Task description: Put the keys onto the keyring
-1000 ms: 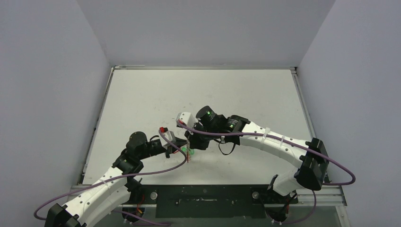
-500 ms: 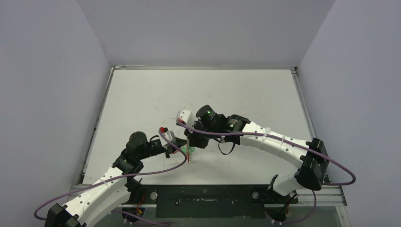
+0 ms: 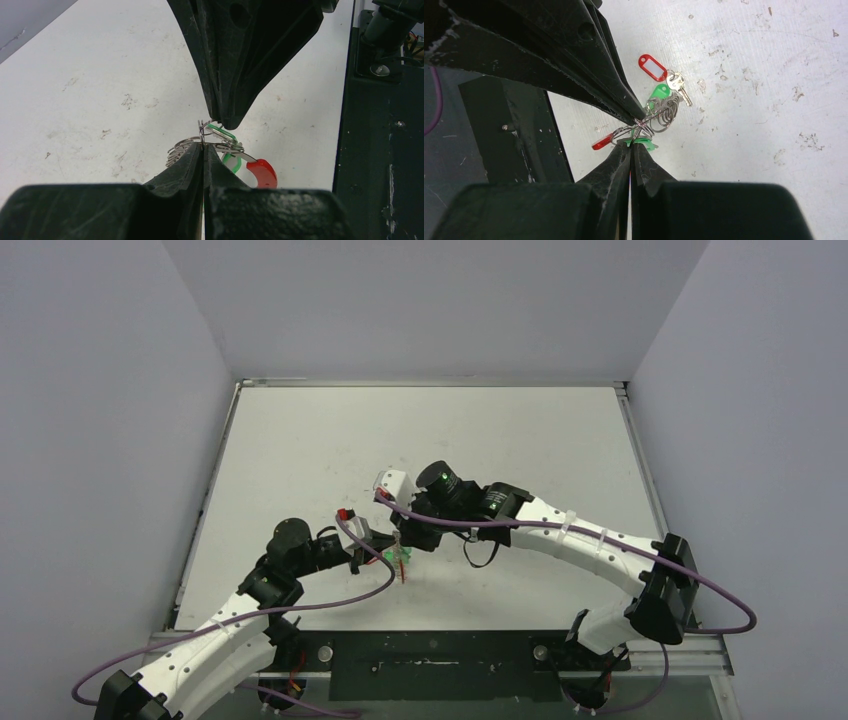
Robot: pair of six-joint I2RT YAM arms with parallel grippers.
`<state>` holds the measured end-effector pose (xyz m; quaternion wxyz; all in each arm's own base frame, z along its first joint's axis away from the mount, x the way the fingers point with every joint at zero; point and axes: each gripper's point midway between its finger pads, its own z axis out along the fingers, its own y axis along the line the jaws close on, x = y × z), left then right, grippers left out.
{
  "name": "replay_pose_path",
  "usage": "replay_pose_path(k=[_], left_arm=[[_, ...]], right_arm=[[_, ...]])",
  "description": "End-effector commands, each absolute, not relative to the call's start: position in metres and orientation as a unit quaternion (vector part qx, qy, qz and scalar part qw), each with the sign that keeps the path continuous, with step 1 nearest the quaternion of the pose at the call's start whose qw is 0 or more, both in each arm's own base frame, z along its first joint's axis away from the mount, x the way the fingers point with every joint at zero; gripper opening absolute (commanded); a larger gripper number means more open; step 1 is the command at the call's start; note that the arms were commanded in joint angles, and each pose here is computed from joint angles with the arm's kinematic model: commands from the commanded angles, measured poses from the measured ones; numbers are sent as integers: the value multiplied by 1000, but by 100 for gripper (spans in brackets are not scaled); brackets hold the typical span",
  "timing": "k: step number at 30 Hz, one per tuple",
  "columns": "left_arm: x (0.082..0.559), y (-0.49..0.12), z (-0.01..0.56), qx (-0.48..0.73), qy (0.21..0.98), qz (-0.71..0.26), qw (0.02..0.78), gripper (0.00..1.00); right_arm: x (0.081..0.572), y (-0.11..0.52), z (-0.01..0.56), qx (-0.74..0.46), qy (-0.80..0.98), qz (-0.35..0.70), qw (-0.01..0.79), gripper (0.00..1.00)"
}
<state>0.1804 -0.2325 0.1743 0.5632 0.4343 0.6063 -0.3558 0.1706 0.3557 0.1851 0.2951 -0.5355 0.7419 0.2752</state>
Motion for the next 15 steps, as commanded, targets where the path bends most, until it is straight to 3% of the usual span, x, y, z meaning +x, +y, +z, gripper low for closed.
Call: replay_pose_path(k=[1,15], left_arm=[[179,-238,195,438,576,-366,585,0],[179,-237,194,437,576,-366,586,0]], right_arm=[[177,363,221,-520,721,293,352,0],[190,350,206,-486,748,286,350,0]])
